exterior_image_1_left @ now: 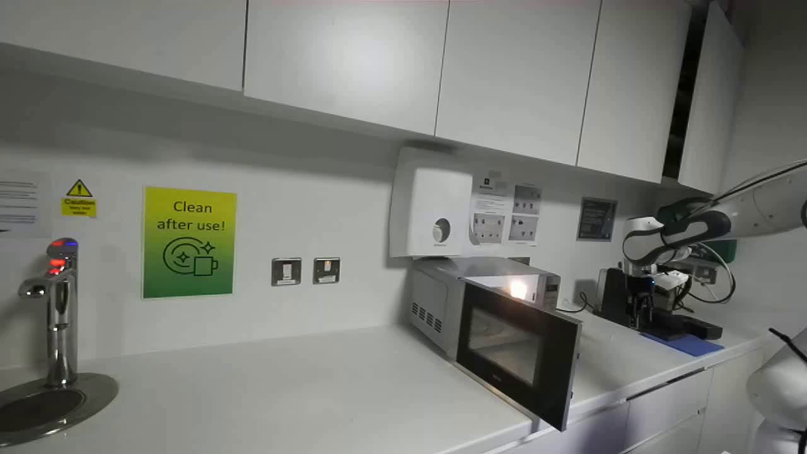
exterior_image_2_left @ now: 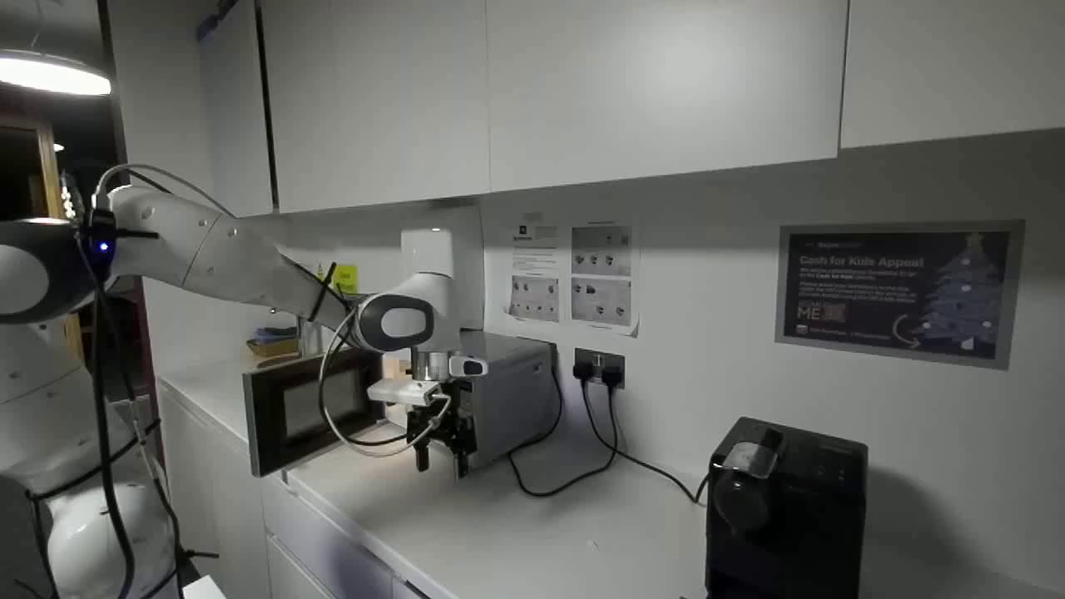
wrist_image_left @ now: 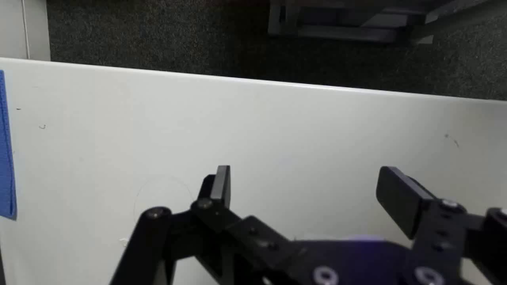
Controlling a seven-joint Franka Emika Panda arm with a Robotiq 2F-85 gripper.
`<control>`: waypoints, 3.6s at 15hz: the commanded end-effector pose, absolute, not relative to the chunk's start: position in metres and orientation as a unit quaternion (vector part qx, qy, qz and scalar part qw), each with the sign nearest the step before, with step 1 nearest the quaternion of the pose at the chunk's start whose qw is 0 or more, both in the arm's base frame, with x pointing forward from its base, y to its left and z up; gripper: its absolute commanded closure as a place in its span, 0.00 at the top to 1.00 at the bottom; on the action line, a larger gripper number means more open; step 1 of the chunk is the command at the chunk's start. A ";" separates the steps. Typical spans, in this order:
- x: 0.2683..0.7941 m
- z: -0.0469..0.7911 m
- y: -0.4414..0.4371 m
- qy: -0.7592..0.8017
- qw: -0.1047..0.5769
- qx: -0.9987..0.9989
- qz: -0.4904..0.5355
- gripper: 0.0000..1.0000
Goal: Close the microwave door fully
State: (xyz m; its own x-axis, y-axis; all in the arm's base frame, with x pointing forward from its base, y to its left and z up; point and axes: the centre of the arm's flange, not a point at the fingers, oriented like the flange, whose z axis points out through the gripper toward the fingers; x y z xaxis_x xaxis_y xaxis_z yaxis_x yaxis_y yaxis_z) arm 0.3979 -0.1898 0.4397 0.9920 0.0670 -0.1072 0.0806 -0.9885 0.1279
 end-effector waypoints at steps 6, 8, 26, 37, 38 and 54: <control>0.398 0.440 -0.190 0.037 0.066 0.996 -0.051 1.00; 0.398 0.440 -0.190 0.037 0.066 0.996 -0.051 1.00; 0.401 0.443 -0.181 0.034 0.066 0.996 -0.046 1.00; 0.416 0.471 -0.127 0.065 0.071 0.995 -0.012 1.00; 0.417 0.475 -0.122 0.067 0.072 0.995 -0.008 1.00; 0.437 0.526 -0.032 0.001 0.024 0.998 0.051 1.00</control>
